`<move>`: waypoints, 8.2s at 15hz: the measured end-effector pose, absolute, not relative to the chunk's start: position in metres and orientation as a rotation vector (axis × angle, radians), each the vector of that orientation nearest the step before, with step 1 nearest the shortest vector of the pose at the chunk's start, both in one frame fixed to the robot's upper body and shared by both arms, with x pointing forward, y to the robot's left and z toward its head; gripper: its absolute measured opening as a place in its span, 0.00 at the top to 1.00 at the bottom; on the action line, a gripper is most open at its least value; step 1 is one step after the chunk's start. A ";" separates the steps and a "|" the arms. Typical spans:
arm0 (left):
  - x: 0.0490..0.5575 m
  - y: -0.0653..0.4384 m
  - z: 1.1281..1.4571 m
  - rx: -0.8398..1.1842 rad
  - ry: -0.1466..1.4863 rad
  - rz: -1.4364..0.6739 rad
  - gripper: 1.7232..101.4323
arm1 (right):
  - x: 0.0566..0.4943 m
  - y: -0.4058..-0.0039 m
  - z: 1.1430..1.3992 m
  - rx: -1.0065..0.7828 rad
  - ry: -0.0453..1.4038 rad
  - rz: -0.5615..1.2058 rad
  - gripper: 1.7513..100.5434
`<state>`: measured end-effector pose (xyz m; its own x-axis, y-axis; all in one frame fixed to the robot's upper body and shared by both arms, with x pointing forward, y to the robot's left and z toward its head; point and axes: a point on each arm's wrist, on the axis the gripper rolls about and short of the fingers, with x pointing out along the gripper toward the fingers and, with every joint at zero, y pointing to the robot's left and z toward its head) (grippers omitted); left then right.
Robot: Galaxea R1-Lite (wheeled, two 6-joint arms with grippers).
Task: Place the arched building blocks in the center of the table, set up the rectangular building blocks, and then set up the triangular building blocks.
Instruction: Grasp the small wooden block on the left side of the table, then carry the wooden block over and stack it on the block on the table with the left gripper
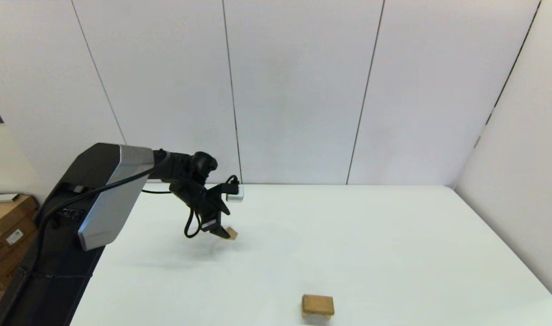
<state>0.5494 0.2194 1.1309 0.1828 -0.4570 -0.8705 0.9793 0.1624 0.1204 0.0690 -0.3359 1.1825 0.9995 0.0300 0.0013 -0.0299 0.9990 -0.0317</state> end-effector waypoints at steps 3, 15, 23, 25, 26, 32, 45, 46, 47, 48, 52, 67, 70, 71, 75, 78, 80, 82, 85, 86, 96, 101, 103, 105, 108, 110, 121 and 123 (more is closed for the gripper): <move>0.548 0.218 1.141 0.812 0.744 -1.228 0.17 | 0.069 -0.336 1.182 -0.032 -0.002 0.030 0.03; 0.535 0.215 1.164 0.970 0.682 -1.246 0.07 | 0.069 -0.336 1.182 -0.031 -0.002 0.030 0.03; 0.545 0.214 1.130 0.995 0.757 -1.242 0.05 | 0.069 -0.336 1.182 -0.031 -0.002 0.030 0.03; 0.545 0.213 1.127 0.991 0.766 -1.248 0.04 | 0.069 -0.336 1.183 -0.032 -0.002 0.030 0.03; 0.545 0.213 1.124 0.989 0.771 -1.250 0.04 | 0.069 -0.336 1.183 -0.031 -0.002 0.030 0.03; 0.549 0.212 1.111 0.984 0.781 -1.254 0.04 | 0.069 -0.336 1.182 -0.032 -0.002 0.030 0.03; 0.549 0.213 1.101 0.970 0.804 -1.260 0.04 | 0.069 -0.336 1.183 -0.032 -0.002 0.030 0.03; 0.549 0.213 1.101 0.968 0.808 -1.261 0.04 | 0.069 -0.336 1.182 -0.032 -0.002 0.030 0.03; 0.548 0.213 1.101 0.967 0.812 -1.263 0.15 | 0.069 -0.336 1.183 -0.032 -0.002 0.030 0.03; 0.548 0.213 1.100 0.967 0.812 -1.260 0.24 | 0.069 -0.336 1.183 -0.031 -0.002 0.030 0.03; 0.549 0.213 1.101 0.954 0.820 -1.250 0.53 | 0.069 -0.336 1.183 -0.031 -0.002 0.030 0.03; 0.515 0.197 1.186 0.833 0.799 -1.337 0.79 | 0.069 -0.336 1.183 -0.032 -0.002 0.030 0.03; 0.481 0.164 1.228 0.827 0.783 -1.404 0.79 | 0.069 -0.336 1.183 -0.031 -0.002 0.030 0.03; 0.471 0.152 1.238 0.845 0.759 -1.428 0.79 | 0.069 -0.336 1.182 -0.032 -0.002 0.030 0.03; 0.438 0.104 1.254 0.920 0.677 -1.528 0.79 | 0.069 -0.336 1.183 -0.032 -0.002 0.030 0.03; 0.422 0.073 1.250 0.955 0.634 -1.582 0.79 | 0.069 -0.336 1.183 -0.032 -0.002 0.030 0.03; 0.417 0.058 1.244 0.957 0.624 -1.598 0.79 | 0.069 -0.336 1.182 -0.032 -0.002 0.030 0.03; 0.413 0.050 1.238 0.970 0.631 -1.611 0.79 | 0.069 -0.336 1.182 -0.031 -0.002 0.030 0.03; 0.409 0.043 1.229 0.985 0.668 -1.621 0.79 | 0.069 -0.336 1.182 -0.032 -0.002 0.030 0.03; 0.403 0.040 1.227 0.986 0.690 -1.635 0.79 | 0.069 -0.336 1.183 -0.031 -0.002 0.030 0.03; 0.381 0.004 1.199 0.944 0.790 -1.596 0.79 | 0.069 -0.336 1.183 -0.031 -0.002 0.030 0.03; 0.376 -0.002 1.182 0.946 0.833 -1.611 0.79 | 0.069 -0.336 1.183 -0.031 -0.002 0.030 0.03; 0.375 -0.001 1.178 0.950 0.853 -1.610 0.79 | 0.069 -0.336 1.183 -0.031 -0.002 0.030 0.03; 0.375 0.002 1.174 0.962 0.874 -1.597 0.79 | 0.069 -0.336 1.183 -0.032 -0.002 0.030 0.03; 0.374 0.003 1.171 0.967 0.886 -1.591 0.79 | 0.069 -0.336 1.183 -0.032 -0.002 0.030 0.03; 0.378 0.001 1.169 0.949 0.871 -1.573 0.79 | 0.069 -0.336 1.183 -0.032 -0.002 0.030 0.03; 0.384 -0.007 1.149 0.933 0.857 -1.556 0.79 | 0.069 -0.336 1.182 -0.031 -0.002 0.030 0.03; 0.384 -0.007 1.146 0.933 0.863 -1.556 0.79 | 0.069 -0.336 1.182 -0.031 -0.002 0.030 0.03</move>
<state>0.3842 -0.0073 1.1457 -0.1177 -0.4168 -0.9013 0.9853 -0.1619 -0.0538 0.0690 -0.3359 1.1825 0.9995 0.0300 0.0013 -0.0299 0.9991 -0.0313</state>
